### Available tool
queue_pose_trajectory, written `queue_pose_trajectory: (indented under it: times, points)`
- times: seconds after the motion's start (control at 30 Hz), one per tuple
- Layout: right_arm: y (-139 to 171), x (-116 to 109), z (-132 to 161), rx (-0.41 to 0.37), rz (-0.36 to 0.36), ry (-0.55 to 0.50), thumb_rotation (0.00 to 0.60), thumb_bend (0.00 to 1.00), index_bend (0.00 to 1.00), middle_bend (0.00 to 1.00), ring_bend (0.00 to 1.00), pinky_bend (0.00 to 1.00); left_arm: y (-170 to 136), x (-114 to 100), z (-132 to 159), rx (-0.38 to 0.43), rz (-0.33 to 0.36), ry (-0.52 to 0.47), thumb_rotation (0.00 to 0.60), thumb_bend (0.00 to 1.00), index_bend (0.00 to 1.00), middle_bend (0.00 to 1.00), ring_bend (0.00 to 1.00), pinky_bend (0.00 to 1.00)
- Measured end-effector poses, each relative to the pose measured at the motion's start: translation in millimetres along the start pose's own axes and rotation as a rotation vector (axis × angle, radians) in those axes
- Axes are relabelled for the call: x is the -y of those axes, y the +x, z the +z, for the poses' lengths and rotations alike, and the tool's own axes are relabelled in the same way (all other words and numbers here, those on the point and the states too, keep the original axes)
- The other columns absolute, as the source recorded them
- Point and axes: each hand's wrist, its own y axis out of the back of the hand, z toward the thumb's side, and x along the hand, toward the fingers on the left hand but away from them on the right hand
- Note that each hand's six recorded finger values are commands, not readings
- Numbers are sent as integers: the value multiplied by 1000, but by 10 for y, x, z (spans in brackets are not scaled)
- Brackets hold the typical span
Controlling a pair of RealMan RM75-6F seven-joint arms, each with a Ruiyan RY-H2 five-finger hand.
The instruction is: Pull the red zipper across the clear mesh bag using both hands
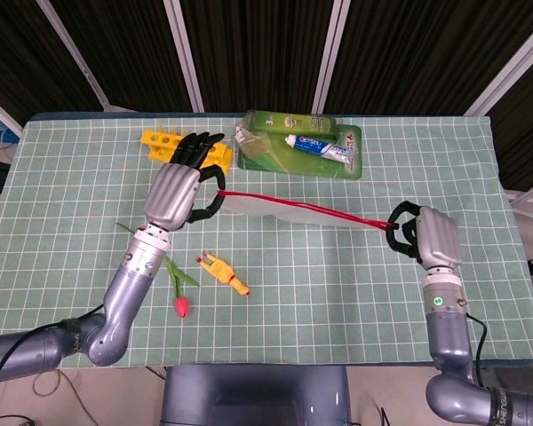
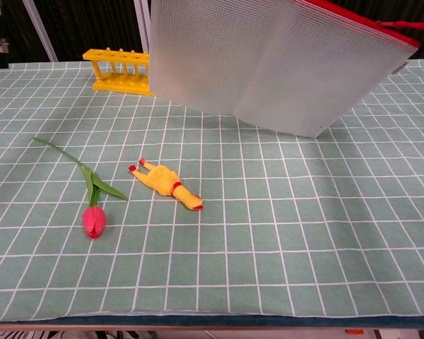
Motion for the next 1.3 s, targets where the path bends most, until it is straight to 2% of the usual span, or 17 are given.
queue_pose_trajectory:
  times: [0.23,0.47,0.53,0.63,0.7,0.77,0.87,0.93,1.07,1.3]
  points:
    - [-42,-175,-174,28,-30,-5,600,685,724,1000,1000,1000,-103,-12,-305,-52,-13,28,600,393,598,89,0,0]
    - [-60,-247,-207,33,-47,-9,600,685,724,1000,1000,1000,-95,-23,-380,-63,-9,37,600,386,585,88,0,0]
    - [-60,-256,-215,35,-49,-10,600,685,724,1000,1000,1000,-90,-21,-388,-65,-9,37,600,355,553,82,0,0]
    - [-56,-261,-224,35,-49,-4,600,640,688,988,990,952,-95,-3,-404,-69,-18,41,600,243,483,43,0,0]
    - [-52,-262,-228,33,-49,2,600,535,563,898,914,851,-103,13,-419,-74,-27,46,600,158,411,13,0,0]
    - [-46,-257,-230,30,-46,10,600,398,361,691,739,709,-117,31,-437,-81,-40,51,600,88,337,0,0,0]
    - [-35,-244,-226,25,-31,19,600,277,155,434,487,536,-144,42,-462,-92,-54,53,600,65,275,0,0,0]
    - [-26,-244,-216,21,-20,21,600,234,84,328,371,470,-168,39,-486,-98,-60,56,600,65,234,0,0,0]
    - [-11,-267,-205,14,-15,17,600,206,59,231,270,422,-219,24,-531,-108,-65,61,600,65,177,0,0,0]
    - [58,-326,-281,19,-18,28,600,185,39,138,195,339,-412,-50,-651,-138,-71,45,600,65,161,0,0,0]
